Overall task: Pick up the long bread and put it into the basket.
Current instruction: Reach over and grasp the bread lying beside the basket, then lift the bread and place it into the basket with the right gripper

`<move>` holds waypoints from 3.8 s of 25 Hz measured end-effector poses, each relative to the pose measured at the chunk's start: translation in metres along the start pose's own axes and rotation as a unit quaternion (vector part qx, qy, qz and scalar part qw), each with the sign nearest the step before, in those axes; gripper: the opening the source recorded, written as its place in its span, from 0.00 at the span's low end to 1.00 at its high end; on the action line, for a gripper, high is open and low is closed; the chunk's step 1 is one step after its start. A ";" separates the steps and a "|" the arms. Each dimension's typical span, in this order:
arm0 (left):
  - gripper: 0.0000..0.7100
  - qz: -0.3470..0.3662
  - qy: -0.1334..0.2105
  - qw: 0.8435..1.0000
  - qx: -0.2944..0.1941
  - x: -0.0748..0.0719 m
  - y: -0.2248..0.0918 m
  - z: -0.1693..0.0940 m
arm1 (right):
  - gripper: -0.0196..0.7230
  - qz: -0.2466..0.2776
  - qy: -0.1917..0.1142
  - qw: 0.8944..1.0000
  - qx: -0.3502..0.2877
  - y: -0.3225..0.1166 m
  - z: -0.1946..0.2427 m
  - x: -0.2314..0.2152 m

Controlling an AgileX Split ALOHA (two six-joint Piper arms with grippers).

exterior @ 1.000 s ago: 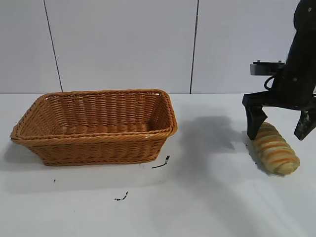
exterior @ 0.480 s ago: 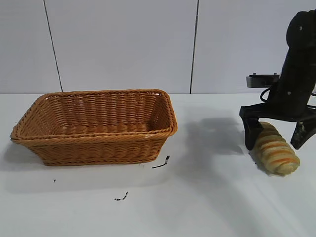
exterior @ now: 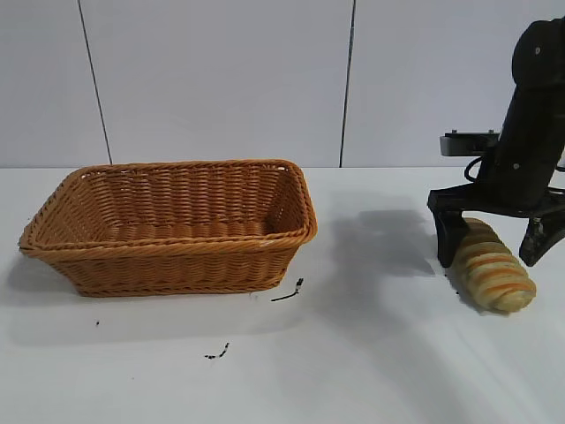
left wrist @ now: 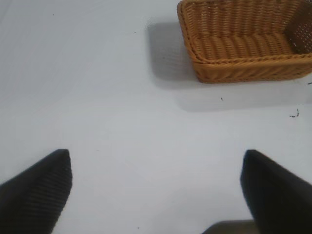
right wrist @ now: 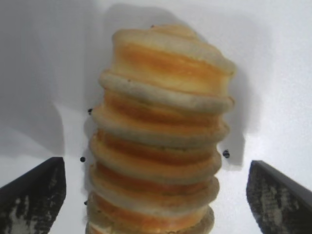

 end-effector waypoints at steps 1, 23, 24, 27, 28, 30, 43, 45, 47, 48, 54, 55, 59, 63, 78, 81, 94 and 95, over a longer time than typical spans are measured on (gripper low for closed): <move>0.98 0.000 0.000 1.000 0.000 0.000 0.000 0.000 | 0.95 0.000 0.000 1.000 0.000 0.000 0.000 0.000; 0.98 0.000 0.000 1.000 0.000 0.000 0.000 0.000 | 0.20 -0.035 0.003 0.999 -0.042 0.029 -0.119 0.007; 0.98 0.000 0.000 1.000 0.000 0.000 0.000 0.000 | 0.20 -0.038 0.003 0.998 -0.045 0.032 -0.125 0.007; 0.98 0.000 0.000 1.000 0.000 0.000 0.000 0.000 | 0.18 -0.049 0.005 0.996 -0.068 0.042 -0.143 0.010; 0.98 0.000 0.000 1.000 0.000 0.000 0.000 0.000 | 0.18 -0.053 0.007 0.995 -0.079 0.046 -0.149 0.011; 0.98 -0.001 0.000 1.000 0.000 0.000 0.000 0.000 | 0.17 -0.068 0.015 0.993 -0.096 0.054 -0.158 0.017; 0.98 0.000 0.001 1.000 -0.005 0.000 -0.001 -0.001 | 0.17 -0.323 0.059 0.927 -0.179 0.059 -0.186 0.163; 0.98 0.000 0.001 1.000 -0.005 0.000 -0.001 -0.001 | 0.17 -0.382 0.065 0.900 -0.201 0.049 -0.188 0.193; 0.98 0.000 0.001 1.000 -0.005 0.000 -0.001 -0.001 | 0.17 -0.432 0.069 0.873 -0.217 0.039 -0.189 0.219; 0.98 0.000 0.001 1.000 -0.005 0.000 -0.001 -0.001 | 0.17 -0.458 0.072 0.857 -0.223 0.032 -0.188 0.232; 0.98 0.000 0.001 1.000 -0.005 0.000 -0.001 -0.001 | 0.17 -0.638 0.054 0.729 -0.242 0.004 -0.167 0.288; 0.98 0.000 0.001 1.000 -0.005 0.000 -0.001 -0.001 | 0.17 -0.658 0.051 0.711 -0.242 0.002 -0.161 0.294; 0.98 0.000 0.001 1.000 -0.005 0.000 -0.001 -0.001 | 0.17 -0.681 0.046 0.686 -0.251 0.002 -0.139 0.307; 0.98 0.000 0.001 1.000 -0.005 0.000 -0.001 -0.001 | 0.17 -0.684 0.045 0.683 -0.254 0.005 -0.115 0.313; 0.98 0.000 0.001 1.000 -0.005 0.000 -0.001 -0.001 | 0.22 -0.690 0.061 0.689 -0.214 0.002 -0.027 0.323; 0.98 0.000 0.001 1.000 -0.005 0.000 -0.001 -0.001 | 0.52 -0.676 0.076 0.702 -0.212 0.001 -0.028 0.324; 0.98 0.000 0.001 1.000 -0.005 0.000 -0.001 -0.001 | 0.95 -0.660 0.093 0.709 -0.231 0.004 -0.064 0.321; 0.98 0.000 0.001 1.000 -0.005 0.000 -0.001 -0.001 | 0.95 -0.653 0.099 0.713 -0.235 0.004 -0.071 0.322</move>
Point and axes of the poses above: a point on each arm's last joint axis where the gripper is mounted, z pointing out along that axis toward the gripper, x along the wrist's bending axis when the last joint is at zero, y = z × x, the point moved 2 cm from there along z, pointing out along that axis toward the gripper, and after that the axes turned 8 degrees about z, right-handed, at the moved point
